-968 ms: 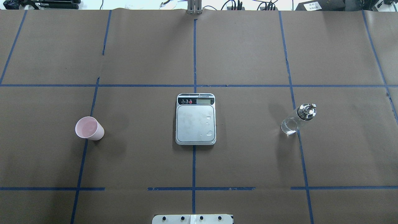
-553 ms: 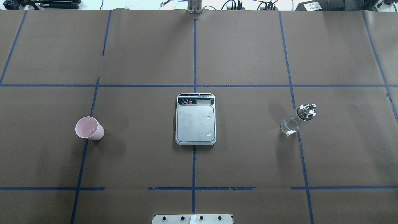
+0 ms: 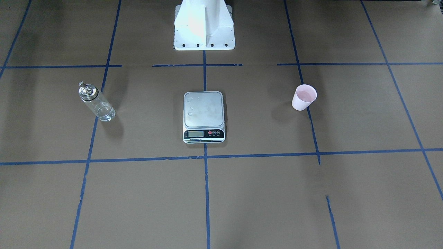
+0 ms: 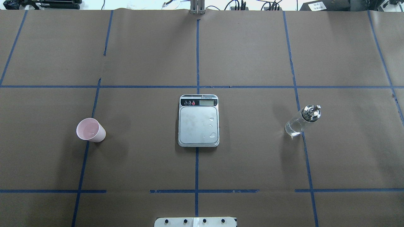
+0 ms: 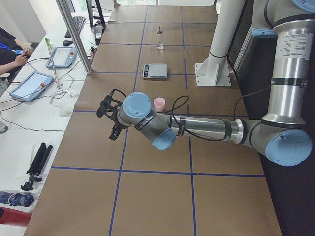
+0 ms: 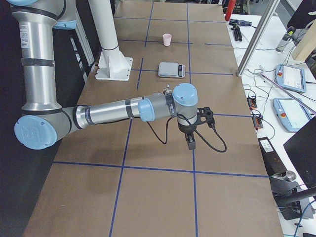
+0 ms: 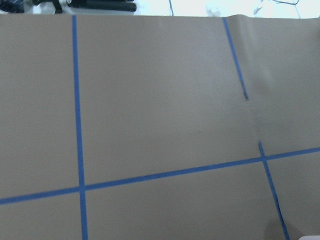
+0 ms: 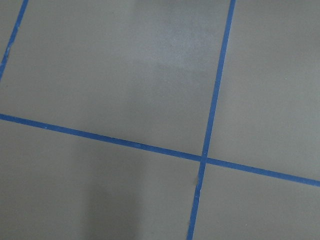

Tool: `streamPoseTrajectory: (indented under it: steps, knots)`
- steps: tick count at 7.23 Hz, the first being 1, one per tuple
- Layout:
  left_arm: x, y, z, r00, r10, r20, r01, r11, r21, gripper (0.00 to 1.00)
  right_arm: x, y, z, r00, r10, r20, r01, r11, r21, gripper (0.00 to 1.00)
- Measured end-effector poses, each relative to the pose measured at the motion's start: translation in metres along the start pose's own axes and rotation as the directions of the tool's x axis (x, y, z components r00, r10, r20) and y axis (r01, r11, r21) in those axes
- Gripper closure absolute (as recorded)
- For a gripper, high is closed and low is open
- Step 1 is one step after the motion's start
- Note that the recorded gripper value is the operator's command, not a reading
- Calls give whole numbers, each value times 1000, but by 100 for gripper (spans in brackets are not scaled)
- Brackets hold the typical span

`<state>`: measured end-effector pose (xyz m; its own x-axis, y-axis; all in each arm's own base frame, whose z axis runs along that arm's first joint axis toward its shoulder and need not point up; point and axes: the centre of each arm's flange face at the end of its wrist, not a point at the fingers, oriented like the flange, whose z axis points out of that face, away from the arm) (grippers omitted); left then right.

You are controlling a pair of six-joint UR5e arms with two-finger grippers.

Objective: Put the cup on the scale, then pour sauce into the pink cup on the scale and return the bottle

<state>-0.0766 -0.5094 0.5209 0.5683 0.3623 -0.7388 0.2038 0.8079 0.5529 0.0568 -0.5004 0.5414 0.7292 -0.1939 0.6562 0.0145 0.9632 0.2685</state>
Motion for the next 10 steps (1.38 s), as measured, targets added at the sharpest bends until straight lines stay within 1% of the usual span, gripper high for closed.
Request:
streamPoseTrajectory:
  steps: [1, 2, 3, 4, 5, 6, 7, 8, 9, 10]
  knots:
    - [5, 2, 2, 997, 77, 17, -77, 996, 33, 0, -2, -1, -2, 1000, -4, 3, 4, 1000, 5, 0]
    - [12, 9, 9, 992, 129, 9, -129, 991, 42, 0, -3, -2, -2, 1000, -5, 7, 5, 1000, 7, 0]
    - [26, 15, 27, 989, 147, -19, -146, 989, 22, 0, -3, -1, -2, 1000, -4, 13, 4, 1000, 6, 0]
    - [43, 18, 44, 990, 138, -42, -138, 990, 0, 0, -3, 0, -1, 1000, -3, 16, 3, 1000, 5, 0]
    - [63, 23, 57, 994, 107, -36, -108, 994, -13, 0, -2, 3, 0, 1000, 1, 17, -1, 1000, 1, 0]
    - [90, 32, 67, 998, 60, -8, -61, 998, -22, 0, -1, 5, 1, 1000, 3, 18, -3, 1000, -2, 0]
    - [128, 39, 73, 1000, 1, 21, 0, 999, -41, 6, 0, 5, 1, 1000, 5, 18, -5, 1000, -3, 0]
    - [174, 44, 80, 996, -66, 63, 71, 994, -81, 25, 0, 6, 2, 1000, 6, 18, -6, 1000, -5, 0]
    - [222, 52, 90, 983, -144, 114, 159, 979, -130, 47, 1, 7, 3, 1000, 8, 18, -7, 1000, -6, 0]
    - [261, 66, 105, 961, -233, 148, 258, 950, -176, 49, 1, 9, 3, 1000, 9, 17, -9, 1000, -7, 0]
